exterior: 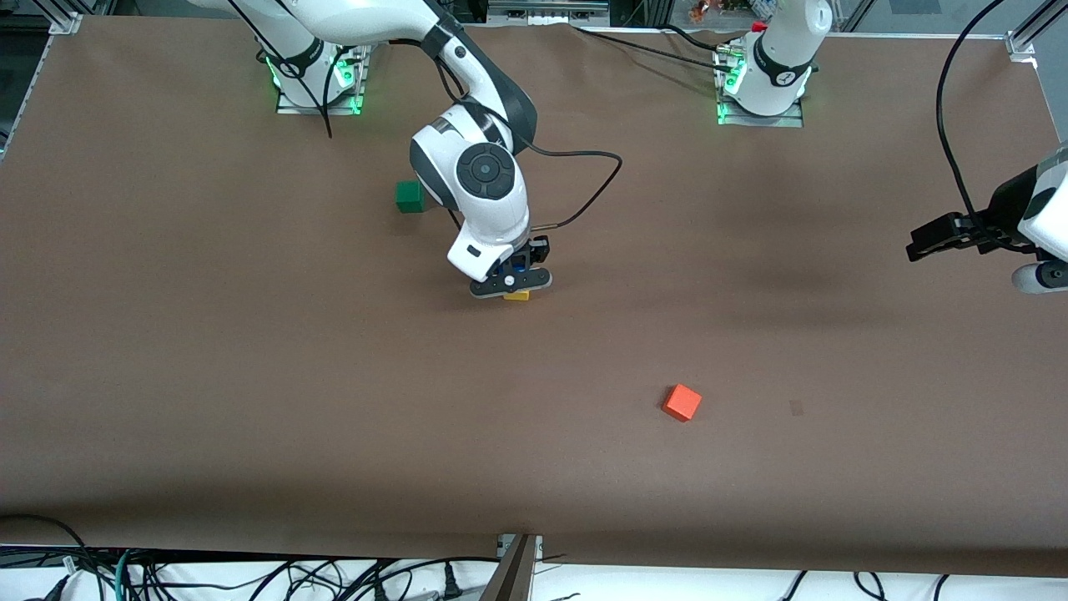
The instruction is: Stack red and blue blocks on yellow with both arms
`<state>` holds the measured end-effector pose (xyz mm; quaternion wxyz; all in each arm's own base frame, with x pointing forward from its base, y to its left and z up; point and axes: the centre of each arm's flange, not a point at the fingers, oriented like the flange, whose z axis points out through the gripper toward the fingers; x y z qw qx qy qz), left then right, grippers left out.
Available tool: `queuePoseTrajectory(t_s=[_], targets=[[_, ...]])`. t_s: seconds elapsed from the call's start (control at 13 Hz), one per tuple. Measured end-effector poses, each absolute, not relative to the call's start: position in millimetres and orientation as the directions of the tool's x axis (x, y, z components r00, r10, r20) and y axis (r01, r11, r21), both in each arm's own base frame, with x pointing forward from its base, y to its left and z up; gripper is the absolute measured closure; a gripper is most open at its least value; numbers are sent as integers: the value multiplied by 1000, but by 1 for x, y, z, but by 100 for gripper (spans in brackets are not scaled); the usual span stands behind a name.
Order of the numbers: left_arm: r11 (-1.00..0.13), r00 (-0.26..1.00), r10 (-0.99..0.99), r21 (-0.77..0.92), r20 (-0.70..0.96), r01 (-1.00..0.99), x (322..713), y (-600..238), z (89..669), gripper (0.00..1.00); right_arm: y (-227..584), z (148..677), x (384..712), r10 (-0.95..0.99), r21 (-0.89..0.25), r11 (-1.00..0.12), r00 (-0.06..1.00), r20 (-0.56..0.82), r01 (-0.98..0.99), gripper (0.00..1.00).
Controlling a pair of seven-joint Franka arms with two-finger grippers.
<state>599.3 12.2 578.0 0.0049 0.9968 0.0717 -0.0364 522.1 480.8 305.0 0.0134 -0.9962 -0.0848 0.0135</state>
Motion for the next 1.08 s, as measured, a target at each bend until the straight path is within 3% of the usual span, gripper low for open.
queuePoseTrajectory(t_s=[1.08], targets=[[-990,988,139,6,-66,140,602,11,577,0,484,304,519,152,-22,-988,988,-23,152,44]])
